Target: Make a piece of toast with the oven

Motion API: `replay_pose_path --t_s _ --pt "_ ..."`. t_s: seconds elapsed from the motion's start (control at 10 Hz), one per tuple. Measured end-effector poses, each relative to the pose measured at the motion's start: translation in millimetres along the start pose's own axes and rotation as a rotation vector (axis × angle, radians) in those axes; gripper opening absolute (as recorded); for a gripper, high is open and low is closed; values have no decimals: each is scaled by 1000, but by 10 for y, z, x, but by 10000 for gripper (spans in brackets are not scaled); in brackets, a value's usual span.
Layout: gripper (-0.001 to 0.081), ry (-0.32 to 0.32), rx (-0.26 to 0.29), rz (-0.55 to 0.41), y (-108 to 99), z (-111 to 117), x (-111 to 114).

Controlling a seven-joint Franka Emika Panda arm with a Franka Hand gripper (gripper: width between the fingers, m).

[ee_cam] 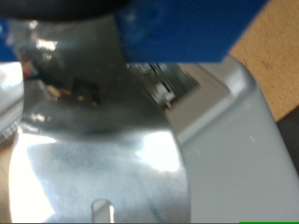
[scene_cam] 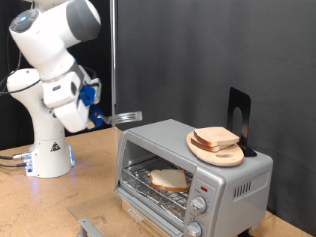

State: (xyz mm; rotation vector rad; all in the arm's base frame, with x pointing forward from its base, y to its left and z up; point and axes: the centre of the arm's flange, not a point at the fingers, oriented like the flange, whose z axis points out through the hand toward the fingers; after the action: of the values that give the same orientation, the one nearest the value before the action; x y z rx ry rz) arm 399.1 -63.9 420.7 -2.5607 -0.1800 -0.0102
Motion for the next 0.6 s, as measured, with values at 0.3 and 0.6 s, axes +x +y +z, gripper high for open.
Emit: replay_pose_path --t_s 0.3,0.6 --pt "393 53 -24 -12 -504 138 154" --pt "393 94 -64 -27 -974 380 313"
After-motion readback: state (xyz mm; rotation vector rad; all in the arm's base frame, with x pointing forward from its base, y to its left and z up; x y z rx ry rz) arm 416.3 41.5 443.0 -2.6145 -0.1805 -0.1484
